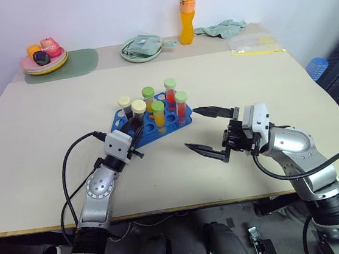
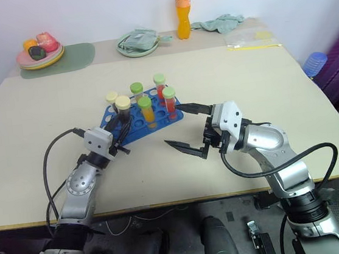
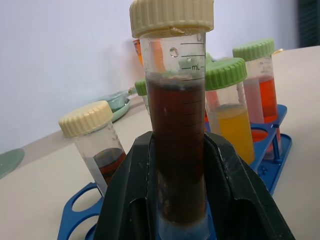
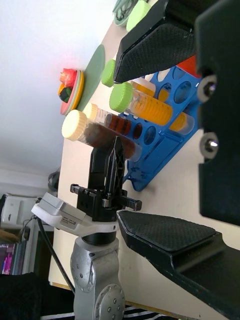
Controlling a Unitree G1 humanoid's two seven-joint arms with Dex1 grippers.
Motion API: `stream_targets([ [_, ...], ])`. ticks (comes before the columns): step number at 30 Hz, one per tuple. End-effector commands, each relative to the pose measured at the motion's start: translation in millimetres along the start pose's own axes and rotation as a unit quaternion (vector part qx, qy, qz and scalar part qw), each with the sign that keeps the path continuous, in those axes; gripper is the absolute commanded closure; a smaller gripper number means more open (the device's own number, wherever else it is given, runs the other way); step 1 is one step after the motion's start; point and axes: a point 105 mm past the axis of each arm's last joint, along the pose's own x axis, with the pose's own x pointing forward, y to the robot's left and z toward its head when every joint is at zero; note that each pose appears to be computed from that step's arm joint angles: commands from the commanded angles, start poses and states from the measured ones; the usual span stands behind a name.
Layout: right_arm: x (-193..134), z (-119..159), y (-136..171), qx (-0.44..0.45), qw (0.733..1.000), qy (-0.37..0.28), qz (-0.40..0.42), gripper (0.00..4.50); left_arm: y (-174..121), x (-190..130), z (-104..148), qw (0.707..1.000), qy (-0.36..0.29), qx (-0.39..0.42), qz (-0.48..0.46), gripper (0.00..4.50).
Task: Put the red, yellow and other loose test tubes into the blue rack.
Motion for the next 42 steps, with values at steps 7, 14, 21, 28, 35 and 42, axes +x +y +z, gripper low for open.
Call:
stream_targets([
  [7, 2.4, 13.5, -4.1, -0.032, 0.999, -0.021, -0.004, 0.00, 1.9, -5.2, -9.5, 0.996, 0.022, -0.085, 0.014, 3.76],
  [14, 1.6, 8.1, -4.7, -0.035, 0.999, -0.018, -0.004, 0.00, 10.4, -9.5, -2.8, 0.993, 0.014, -0.120, 0.006, 1.32],
  [21, -6.3, -1.7, -6.6, -0.035, 0.999, -0.005, -0.005, 0.00, 28.4, -37.7, 26.5, 0.990, 0.019, -0.122, -0.073, 0.08],
  [28, -23.8, -23.9, -14.8, -0.028, 0.999, 0.027, -0.026, 0.00, 58.4, -64.2, 42.3, 0.982, 0.067, -0.107, -0.144, 0.08],
  [35, -35.8, -32.0, -25.0, -0.032, 0.997, 0.046, -0.045, 0.00, 43.9, -67.9, 51.5, 0.960, 0.092, -0.090, -0.250, 0.08],
  [42, -48.1, -33.2, -33.5, -0.038, 0.995, 0.067, -0.065, 0.00, 30.9, -69.9, 55.5, 0.951, 0.077, -0.065, -0.293, 0.08],
])
